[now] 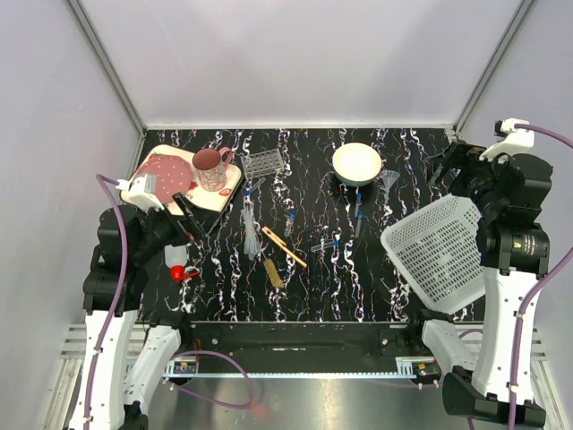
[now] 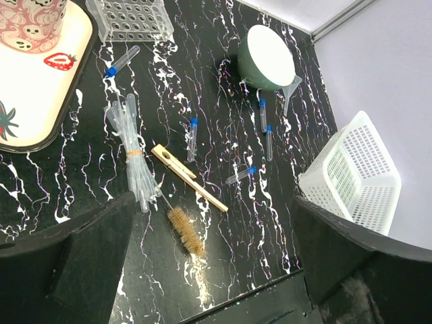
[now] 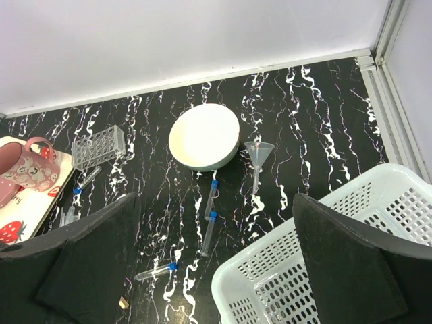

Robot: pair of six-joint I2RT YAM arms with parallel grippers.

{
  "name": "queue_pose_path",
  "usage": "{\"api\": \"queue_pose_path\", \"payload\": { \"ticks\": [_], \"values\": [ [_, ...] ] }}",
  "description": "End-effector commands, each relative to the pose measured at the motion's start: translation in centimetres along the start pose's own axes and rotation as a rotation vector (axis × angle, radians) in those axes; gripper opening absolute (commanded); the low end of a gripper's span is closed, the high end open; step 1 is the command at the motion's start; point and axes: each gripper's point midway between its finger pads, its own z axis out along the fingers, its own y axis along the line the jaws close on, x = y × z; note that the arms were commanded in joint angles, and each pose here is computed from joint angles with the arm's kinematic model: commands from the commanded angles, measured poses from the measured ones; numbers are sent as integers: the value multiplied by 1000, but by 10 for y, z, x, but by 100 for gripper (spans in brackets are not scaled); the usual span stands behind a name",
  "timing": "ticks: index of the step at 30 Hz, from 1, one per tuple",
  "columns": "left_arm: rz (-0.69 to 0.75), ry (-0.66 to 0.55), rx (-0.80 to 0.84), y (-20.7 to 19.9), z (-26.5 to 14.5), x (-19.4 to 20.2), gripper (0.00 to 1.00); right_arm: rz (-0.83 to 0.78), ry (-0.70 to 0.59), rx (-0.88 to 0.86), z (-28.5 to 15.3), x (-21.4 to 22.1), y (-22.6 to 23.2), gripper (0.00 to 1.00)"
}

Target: Organize the chemistry lab equipment

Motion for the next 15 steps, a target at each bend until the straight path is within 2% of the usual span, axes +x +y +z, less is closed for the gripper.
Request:
{"api": "queue_pose_path", "payload": {
  "ticks": [1, 11, 15],
  "values": [
    [13, -24, 37, -10, -5, -7, 99, 6, -53, -6, -2, -16, 4, 100],
    [-63, 59, 6, -2, 3, 7, 99, 12, -27, 5, 1, -8, 0, 100],
    [-103, 138, 85, -13, 8, 21, 99, -82, -6, -43, 11, 7, 0, 100]
  ]
}}
